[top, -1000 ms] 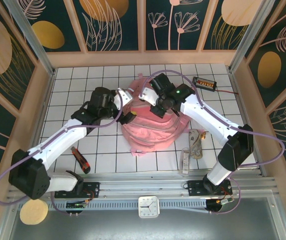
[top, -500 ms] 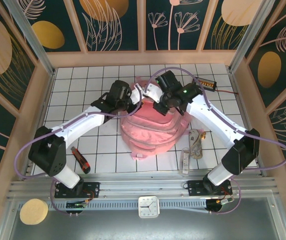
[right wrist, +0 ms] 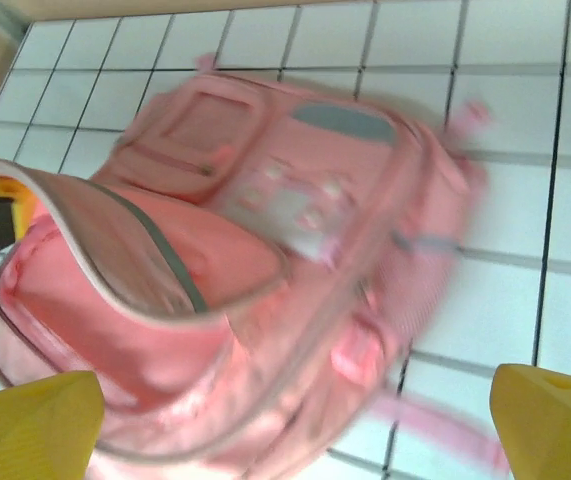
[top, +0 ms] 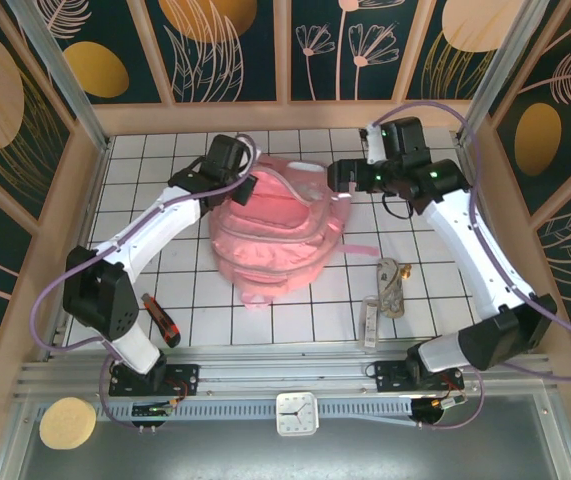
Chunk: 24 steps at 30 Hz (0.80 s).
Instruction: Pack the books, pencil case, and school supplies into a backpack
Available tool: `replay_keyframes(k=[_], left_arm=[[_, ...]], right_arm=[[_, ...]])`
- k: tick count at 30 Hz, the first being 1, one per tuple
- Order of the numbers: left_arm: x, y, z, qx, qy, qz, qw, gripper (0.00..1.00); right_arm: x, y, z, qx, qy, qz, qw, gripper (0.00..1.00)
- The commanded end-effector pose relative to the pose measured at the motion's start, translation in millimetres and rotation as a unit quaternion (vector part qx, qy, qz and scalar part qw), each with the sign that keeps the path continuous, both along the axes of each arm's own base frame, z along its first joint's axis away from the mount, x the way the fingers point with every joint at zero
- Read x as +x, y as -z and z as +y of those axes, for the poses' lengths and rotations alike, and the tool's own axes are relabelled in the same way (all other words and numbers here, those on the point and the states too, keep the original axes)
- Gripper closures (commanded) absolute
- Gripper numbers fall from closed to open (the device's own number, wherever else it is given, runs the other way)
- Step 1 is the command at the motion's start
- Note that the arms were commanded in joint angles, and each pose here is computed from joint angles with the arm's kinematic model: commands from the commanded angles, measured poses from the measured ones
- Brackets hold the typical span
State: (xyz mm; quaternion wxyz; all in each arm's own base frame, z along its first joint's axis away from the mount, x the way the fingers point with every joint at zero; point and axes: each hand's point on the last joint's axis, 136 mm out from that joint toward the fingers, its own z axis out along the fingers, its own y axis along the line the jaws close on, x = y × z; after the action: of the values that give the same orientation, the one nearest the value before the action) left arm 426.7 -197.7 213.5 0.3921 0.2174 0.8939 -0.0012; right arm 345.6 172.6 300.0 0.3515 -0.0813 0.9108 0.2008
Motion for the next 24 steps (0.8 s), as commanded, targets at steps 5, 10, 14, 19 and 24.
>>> replay_keyframes(k=[5, 10, 14, 19, 24], left_arm=[[-18.7, -29.7, 29.5, -0.087, -0.109, -0.016, 0.99, 1.0], [-33.6, -13.0, 19.0, -0.124, -0.086, 0.009, 0.989, 1.0], [-41.2, -6.8, 11.5, -0.133, -0.055, 0.015, 0.989, 1.0], [-48.9, -2.4, 4.8, -0.138, -0.025, 0.025, 0.99, 1.0], [-53.5, -1.8, 3.3, -0.143, -0.017, 0.028, 0.989, 1.0]], right_arm=[[-127.9, 107.7, -58.9, 0.024, 0.192, 0.247, 0.95, 0.01], [-159.9, 162.9, -80.4, -0.008, 0.236, 0.292, 0.927, 0.01], [-151.6, 201.6, -95.5, -0.069, 0.246, 0.29, 0.922, 0.01], [-135.3, 233.9, -104.0, -0.1, 0.244, 0.285, 0.922, 0.02], [-116.7, 245.0, -109.6, -0.097, 0.254, 0.29, 0.918, 0.09]])
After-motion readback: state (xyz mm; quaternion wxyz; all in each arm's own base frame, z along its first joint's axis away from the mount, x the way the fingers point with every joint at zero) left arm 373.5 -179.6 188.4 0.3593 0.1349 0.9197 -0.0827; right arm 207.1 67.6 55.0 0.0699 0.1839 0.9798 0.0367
